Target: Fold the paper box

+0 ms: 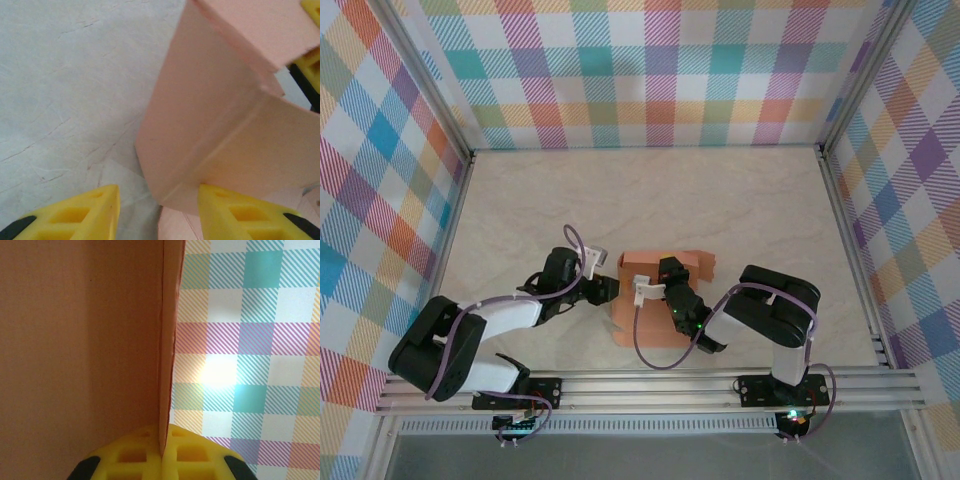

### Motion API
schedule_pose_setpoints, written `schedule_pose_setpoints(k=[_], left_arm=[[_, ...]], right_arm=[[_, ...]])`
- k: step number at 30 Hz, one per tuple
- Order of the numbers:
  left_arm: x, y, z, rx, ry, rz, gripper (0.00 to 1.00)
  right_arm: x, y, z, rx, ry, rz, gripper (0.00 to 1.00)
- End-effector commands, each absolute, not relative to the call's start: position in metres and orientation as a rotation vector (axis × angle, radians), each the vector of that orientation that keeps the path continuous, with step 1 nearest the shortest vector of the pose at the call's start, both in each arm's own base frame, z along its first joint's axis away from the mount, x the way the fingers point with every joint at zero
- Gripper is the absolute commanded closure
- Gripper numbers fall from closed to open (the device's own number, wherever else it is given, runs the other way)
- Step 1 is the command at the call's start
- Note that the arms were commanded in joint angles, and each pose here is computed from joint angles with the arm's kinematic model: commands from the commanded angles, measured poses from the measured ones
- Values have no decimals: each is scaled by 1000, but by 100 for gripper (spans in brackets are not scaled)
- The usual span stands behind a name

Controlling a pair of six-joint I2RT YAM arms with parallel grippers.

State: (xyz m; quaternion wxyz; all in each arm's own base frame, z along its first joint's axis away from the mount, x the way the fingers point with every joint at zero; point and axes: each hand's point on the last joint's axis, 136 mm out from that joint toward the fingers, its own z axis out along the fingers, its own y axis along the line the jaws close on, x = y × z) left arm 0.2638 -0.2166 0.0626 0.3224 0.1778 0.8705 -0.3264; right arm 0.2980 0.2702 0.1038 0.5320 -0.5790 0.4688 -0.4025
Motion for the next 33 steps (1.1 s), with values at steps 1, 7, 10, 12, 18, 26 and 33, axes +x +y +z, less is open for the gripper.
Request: schedule_pose_setpoints(k=[1,7,10,12,18,26,33], left_arm=[[260,-220,66,545,2248,-826,54],[263,-227,62,606,2252,-808,56],[267,-232,62,629,2249,-813,58],[270,-236,61,648,2252,-815,59],[275,-245,60,671,2249,-831,61],[281,-250,53,635,2269,-759,67],[289,-255,52,531,2284,-704,72]], right_arm=[[293,268,89,-1452,1122,-952,100],[293,268,89,-1452,1125,-951,100],[294,269,90,-1450,1128,-947,100],[293,269,89,-1453,1130,-947,100],[293,268,89,-1457,1137,-942,100],[293,270,90,-1450,1141,-936,100],[295,271,94,-1429,1149,-943,100]])
